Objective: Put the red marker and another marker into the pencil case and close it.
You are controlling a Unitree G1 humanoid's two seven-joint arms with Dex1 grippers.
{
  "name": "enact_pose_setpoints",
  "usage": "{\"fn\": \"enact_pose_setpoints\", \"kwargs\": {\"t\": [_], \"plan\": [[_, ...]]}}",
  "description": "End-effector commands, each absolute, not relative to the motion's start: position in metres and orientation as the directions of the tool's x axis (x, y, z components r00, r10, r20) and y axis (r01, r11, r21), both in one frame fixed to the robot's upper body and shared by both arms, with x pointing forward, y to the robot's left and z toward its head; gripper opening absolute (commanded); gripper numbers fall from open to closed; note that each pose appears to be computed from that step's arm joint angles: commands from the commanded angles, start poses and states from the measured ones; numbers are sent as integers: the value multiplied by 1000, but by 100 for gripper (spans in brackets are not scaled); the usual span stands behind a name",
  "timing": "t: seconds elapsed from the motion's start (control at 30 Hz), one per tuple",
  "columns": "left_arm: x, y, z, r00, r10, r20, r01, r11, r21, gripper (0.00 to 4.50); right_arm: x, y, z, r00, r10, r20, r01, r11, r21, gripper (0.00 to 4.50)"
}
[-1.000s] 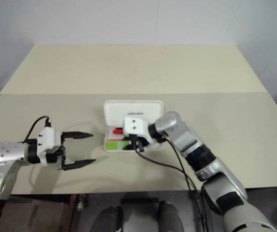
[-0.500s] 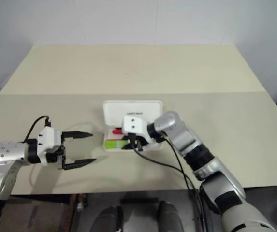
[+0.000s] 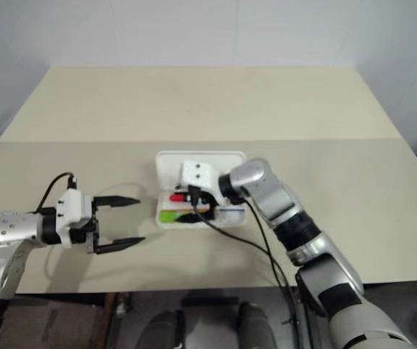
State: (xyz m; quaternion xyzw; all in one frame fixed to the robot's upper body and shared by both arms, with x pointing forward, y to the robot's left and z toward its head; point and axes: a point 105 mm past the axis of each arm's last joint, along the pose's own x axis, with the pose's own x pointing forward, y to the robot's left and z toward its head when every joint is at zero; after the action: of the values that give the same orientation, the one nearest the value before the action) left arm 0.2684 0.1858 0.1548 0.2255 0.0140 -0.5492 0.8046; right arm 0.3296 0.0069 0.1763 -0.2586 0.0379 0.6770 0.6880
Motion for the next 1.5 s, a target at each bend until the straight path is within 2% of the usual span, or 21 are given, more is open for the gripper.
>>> {"fn": "enact_pose_setpoints", "kwargs": {"t": [0.03, 0.13, 0.33, 0.43, 0.57, 0.67, 0.83, 1.0, 1.2, 1.5], "plan": [[268, 177, 167, 374, -899, -227, 883, 270, 384, 450, 323, -2, 208, 66, 950, -304, -939, -43, -340, 447], [267, 166, 171, 350, -916, -197, 879, 249, 406, 450, 320, -29, 210, 77, 951, -300, -939, -32, -342, 447], [260, 142, 170, 289, -943, -162, 893, 205, 400, 450, 295, -108, 207, 207, 941, -266, -948, 126, -291, 447], [258, 136, 165, 274, -949, -154, 901, 198, 385, 450, 289, -140, 204, 353, 901, -250, -910, 268, -317, 447], [258, 129, 156, 244, -960, -136, 921, 186, 342, 450, 274, -186, 195, 576, 781, -240, -811, 509, -288, 447], [258, 127, 155, 238, -962, -131, 924, 183, 335, 450, 266, -191, 193, 607, 760, -234, -791, 548, -271, 447], [262, 116, 149, 178, -976, -126, 940, 131, 316, 450, 241, -211, 164, 737, 584, -339, -665, 715, -216, 447], [267, 108, 147, 145, -983, -116, 946, 104, 308, 450, 229, -222, 147, 852, 386, -353, -459, 876, -151, 447], [270, 105, 148, 127, -985, -115, 947, 86, 309, 450, 220, -231, 125, 892, 232, -388, -292, 951, -103, 447], [275, 108, 152, 125, -985, -122, 945, 81, 318, 450, 212, -229, 94, 882, 149, -448, -180, 983, -27, 447]]}}
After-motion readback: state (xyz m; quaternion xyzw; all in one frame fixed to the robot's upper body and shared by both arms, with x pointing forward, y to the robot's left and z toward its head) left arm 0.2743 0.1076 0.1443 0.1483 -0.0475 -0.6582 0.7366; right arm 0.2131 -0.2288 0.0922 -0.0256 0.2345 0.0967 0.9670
